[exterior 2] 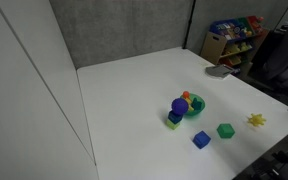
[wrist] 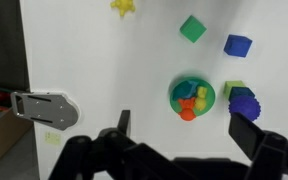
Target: Pick up the yellow toy from the table and put it in the green bowl
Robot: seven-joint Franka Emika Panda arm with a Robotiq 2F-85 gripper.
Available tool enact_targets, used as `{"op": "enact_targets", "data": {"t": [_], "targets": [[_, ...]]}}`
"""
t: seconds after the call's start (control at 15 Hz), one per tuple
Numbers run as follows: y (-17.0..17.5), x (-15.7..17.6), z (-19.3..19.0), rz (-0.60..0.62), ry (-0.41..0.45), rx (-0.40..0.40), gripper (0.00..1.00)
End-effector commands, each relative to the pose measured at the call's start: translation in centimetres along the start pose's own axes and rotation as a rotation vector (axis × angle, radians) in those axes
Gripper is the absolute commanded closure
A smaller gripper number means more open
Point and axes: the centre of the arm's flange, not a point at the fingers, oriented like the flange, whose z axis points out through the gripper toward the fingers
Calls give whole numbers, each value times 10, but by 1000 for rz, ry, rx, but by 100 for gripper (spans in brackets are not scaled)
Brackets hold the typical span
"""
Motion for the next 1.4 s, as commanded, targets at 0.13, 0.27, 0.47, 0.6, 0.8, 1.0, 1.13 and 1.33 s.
{"op": "enact_targets", "data": {"t": [0.13,0.27,0.47,0.6,0.8,1.0,1.13,1.33], "targets": [[31,13,44,30,-138,133,0],[38,6,68,42,-185,152,0],[47,-1,101,40,-233,147,0],[50,-4,125,47,-244,138,0],[54,-11,161,52,-221,112,0],[60,-17,195,69,-208,84,0],[64,-21,213,82,-210,75,0],[68,-24,232,95,-215,62,0]]}}
